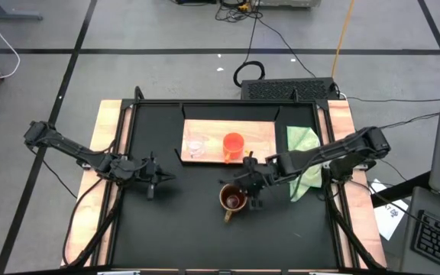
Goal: Stack small to large cups/mugs on shelf
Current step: Put the brown mug on the shelf
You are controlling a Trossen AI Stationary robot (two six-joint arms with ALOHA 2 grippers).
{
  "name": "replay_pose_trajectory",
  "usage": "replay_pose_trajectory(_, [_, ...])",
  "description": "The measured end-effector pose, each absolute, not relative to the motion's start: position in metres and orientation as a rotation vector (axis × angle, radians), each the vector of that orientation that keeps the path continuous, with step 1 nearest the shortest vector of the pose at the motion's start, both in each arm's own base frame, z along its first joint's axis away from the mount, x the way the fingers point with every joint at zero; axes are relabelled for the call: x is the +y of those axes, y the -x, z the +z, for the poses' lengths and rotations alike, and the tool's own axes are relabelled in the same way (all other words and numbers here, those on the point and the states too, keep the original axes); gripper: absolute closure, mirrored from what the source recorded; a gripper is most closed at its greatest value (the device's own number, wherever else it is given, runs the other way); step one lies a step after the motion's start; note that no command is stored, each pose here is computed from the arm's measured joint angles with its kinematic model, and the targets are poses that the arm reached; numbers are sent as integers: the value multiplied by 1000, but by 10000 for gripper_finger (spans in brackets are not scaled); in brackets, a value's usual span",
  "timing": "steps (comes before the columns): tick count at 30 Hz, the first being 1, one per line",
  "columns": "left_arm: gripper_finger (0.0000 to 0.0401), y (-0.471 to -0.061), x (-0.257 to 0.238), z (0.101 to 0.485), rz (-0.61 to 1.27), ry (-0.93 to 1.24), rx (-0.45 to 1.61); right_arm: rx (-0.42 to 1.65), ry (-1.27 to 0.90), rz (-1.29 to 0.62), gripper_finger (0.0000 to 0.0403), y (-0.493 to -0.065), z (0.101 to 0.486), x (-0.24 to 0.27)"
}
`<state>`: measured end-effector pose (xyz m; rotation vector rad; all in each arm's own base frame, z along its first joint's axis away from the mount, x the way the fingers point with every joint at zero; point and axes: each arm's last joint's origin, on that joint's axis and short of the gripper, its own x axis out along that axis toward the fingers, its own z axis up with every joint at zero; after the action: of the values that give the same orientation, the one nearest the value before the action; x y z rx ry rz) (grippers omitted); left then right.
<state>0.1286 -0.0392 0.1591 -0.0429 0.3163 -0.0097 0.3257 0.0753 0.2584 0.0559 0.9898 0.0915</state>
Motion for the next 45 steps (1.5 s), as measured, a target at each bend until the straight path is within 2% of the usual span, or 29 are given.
replay_pose_trajectory(7, [398, -129, -39, 159, -11, 41, 313, 986, -92, 81, 254, -329, 259, 61])
replay_pose_trajectory(14, [398, -129, -39, 159, -9, 49, 313, 975, -99, 84, 237, -332, 259, 51])
replay_pose_trajectory(34, [398, -128, -40, 158, -36, 37, 329, 1076, -108, 109, 243, -353, 219, 45])
replay_pose_trajectory(41, [398, -128, -40, 156, -35, 33, 352, 1070, -92, 114, 282, -358, 213, 43])
replay_pose_trajectory(45, [398, -128, -40, 156, -47, 39, 353, 1066, -88, 114, 321, -359, 212, 41])
